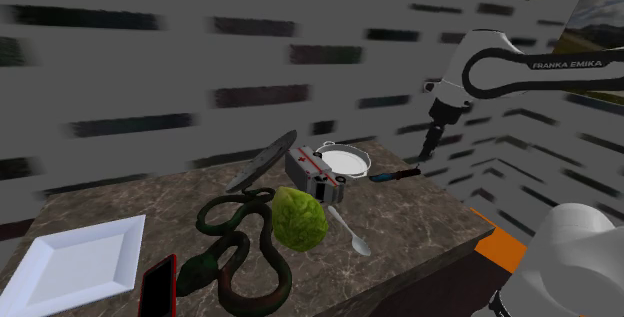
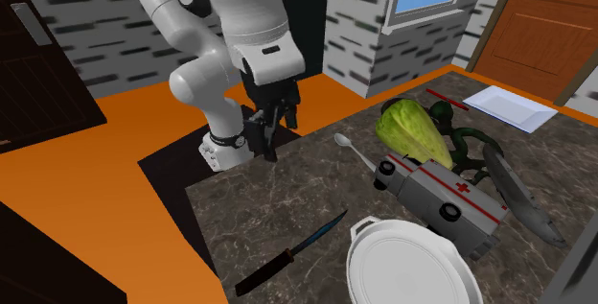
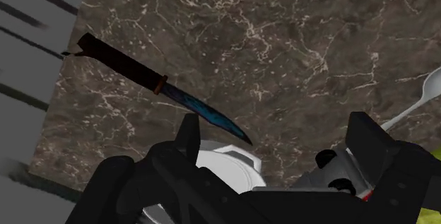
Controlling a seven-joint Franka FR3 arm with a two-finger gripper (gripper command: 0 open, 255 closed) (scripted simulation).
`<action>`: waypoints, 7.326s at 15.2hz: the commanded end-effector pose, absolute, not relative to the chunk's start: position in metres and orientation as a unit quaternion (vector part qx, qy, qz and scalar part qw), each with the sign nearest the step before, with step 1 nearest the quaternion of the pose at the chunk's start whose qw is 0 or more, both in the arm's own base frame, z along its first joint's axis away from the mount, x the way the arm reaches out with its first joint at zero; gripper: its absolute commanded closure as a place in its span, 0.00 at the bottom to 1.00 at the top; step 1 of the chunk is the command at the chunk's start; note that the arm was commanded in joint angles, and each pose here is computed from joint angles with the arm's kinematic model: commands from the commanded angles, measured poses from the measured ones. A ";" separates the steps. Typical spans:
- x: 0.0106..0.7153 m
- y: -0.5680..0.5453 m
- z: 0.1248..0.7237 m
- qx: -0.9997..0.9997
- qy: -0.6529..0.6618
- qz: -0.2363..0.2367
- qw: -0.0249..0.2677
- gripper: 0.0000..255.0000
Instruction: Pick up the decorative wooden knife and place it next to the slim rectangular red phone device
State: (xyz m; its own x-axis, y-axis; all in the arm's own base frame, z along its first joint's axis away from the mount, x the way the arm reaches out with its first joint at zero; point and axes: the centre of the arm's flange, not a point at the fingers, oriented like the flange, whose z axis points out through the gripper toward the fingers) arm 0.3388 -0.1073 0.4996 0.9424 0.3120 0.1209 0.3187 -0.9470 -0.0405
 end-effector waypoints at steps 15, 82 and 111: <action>0.440 -0.207 0.351 -0.899 -0.434 -0.051 0.035 0.00; 0.428 0.047 0.440 -0.899 -0.434 -0.051 0.035 1.00; 0.407 0.429 0.441 -0.899 -0.434 -0.051 0.035 1.00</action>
State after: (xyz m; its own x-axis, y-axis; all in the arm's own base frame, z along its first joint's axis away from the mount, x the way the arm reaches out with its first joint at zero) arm 0.4180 0.4253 0.4665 0.5948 0.7534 0.2804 0.7845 -0.6201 0.0021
